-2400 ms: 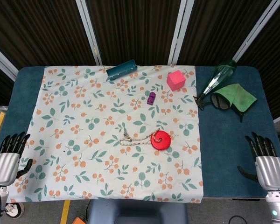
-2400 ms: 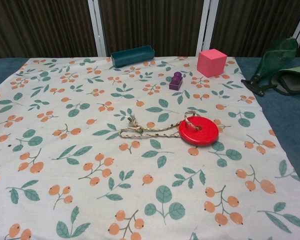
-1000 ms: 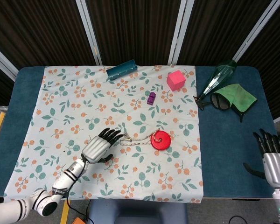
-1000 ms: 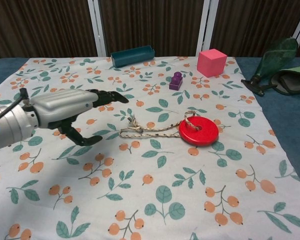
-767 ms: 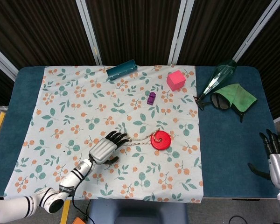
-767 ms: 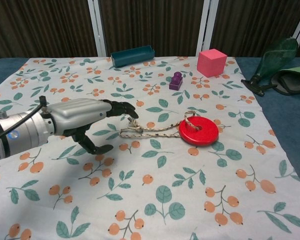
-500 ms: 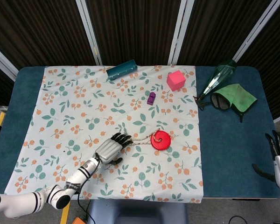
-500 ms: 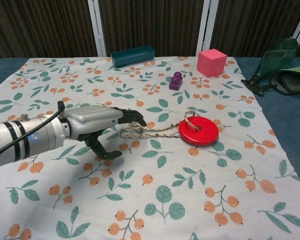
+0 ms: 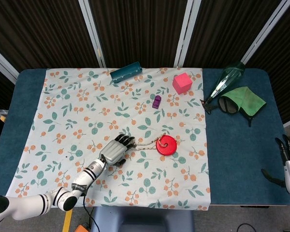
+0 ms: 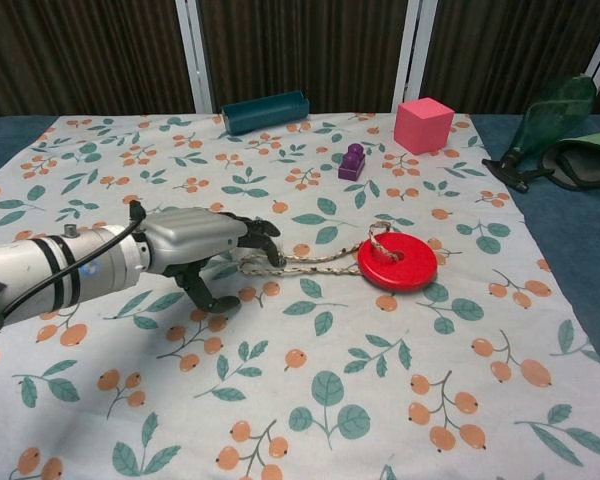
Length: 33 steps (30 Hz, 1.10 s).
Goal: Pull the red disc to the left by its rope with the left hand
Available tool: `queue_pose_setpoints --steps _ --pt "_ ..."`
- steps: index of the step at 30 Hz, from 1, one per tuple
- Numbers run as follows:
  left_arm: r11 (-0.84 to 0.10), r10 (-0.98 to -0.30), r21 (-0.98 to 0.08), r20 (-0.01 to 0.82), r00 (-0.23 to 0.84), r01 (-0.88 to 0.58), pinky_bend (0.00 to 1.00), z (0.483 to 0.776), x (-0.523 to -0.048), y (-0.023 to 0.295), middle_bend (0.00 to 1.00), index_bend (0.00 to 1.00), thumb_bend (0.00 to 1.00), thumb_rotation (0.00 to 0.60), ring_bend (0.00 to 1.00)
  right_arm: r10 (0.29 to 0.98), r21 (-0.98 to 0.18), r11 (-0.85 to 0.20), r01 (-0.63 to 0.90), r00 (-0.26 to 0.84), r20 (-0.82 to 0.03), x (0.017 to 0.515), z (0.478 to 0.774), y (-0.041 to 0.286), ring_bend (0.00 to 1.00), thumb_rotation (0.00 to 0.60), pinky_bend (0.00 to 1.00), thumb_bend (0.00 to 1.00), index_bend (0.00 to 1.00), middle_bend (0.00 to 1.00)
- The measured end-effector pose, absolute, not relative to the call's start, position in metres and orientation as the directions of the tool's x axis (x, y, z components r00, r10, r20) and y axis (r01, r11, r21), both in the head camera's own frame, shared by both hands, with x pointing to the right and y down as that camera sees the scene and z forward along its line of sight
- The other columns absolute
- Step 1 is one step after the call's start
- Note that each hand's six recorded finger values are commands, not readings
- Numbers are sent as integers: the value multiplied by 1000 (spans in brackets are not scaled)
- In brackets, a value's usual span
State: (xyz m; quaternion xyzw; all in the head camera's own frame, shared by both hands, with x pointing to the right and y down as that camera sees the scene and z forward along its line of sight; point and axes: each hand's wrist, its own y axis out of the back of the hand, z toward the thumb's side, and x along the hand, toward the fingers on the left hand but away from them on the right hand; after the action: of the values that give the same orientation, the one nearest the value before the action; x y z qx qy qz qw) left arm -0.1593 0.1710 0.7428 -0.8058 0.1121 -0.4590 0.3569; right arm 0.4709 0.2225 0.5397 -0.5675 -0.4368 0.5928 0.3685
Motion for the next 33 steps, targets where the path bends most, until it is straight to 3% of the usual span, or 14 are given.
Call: queue_pose_setpoints --steps 11,20,28,33 --pt "-729 -514 -669 675 530 145 28 748 -165 170 0 259 414 600 0 934 -938 -343 56 -89 -346 472 540 222 0 600 0 302 0 0" --pt "-720 -516 -675 675 527 161 28 747 -168 168 0 516 414 600 0 937 -940 -336 56 -84 -339 470 540 221 0 600 0 302 0 0" --pt "-697 -521 -692 668 531 186 29 743 -171 167 0 620 422 600 0 938 -942 -331 55 -87 -335 469 540 221 0 600 0 302 0 0" --pt "-687 -538 -705 657 528 176 37 738 -174 164 0 746 591 600 0 940 -943 -328 57 -84 -332 467 540 219 0 600 0 302 0 0"
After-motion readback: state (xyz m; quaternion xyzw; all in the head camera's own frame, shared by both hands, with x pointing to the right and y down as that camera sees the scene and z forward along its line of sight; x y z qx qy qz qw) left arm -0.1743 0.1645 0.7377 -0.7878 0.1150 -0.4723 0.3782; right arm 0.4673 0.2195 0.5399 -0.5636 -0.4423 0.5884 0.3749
